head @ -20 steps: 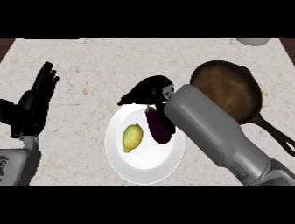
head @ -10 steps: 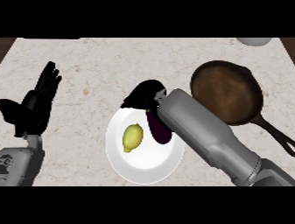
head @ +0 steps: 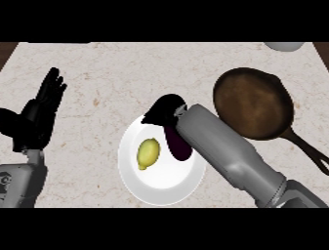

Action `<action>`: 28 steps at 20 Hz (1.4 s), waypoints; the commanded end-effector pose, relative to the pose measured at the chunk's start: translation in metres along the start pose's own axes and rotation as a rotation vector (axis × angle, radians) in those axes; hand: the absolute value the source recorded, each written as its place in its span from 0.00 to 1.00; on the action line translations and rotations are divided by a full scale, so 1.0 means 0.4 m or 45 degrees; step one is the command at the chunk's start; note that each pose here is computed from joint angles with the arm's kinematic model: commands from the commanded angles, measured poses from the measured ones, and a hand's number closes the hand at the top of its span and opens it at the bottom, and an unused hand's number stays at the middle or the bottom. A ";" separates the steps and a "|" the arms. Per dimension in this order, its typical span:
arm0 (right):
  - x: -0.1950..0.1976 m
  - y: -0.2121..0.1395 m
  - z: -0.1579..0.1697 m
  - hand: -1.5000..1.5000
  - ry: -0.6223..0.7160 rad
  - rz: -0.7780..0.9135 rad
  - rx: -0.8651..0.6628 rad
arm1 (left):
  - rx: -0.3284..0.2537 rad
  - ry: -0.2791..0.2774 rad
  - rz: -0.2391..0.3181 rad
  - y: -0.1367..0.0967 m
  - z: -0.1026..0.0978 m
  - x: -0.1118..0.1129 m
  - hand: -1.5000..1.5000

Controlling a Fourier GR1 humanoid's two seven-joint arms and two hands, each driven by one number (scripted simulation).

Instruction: Pick the eggplant from the plate and place it in the pan

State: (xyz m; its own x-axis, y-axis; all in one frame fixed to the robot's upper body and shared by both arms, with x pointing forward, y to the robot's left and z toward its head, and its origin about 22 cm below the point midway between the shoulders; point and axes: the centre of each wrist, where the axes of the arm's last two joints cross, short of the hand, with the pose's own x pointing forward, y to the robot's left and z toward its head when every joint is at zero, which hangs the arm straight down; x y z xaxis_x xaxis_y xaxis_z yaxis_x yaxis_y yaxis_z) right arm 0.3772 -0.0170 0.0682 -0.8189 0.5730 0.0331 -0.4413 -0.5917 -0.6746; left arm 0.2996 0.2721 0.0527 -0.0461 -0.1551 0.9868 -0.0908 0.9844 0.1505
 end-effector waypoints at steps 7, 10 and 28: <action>0.001 0.001 -0.018 0.00 0.051 0.070 0.084 | -0.007 0.008 -0.016 0.006 -0.003 0.024 0.50; -0.016 0.116 -0.065 0.00 0.098 0.064 0.115 | -0.012 0.001 -0.018 -0.017 -0.019 -0.012 0.50; -0.021 0.131 -0.065 1.00 0.086 -0.056 0.046 | -0.041 -0.006 -0.005 0.021 0.001 -0.010 0.50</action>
State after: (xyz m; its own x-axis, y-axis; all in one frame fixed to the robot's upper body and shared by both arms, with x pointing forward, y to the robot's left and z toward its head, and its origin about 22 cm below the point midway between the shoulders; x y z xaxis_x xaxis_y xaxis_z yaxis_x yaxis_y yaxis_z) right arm 0.3738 -0.0326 0.0215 -0.8699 0.4931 0.0118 -0.3825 -0.6593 -0.6474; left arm 0.2964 0.2771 0.0492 -0.0550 -0.1592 0.9857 -0.0770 0.9849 0.1548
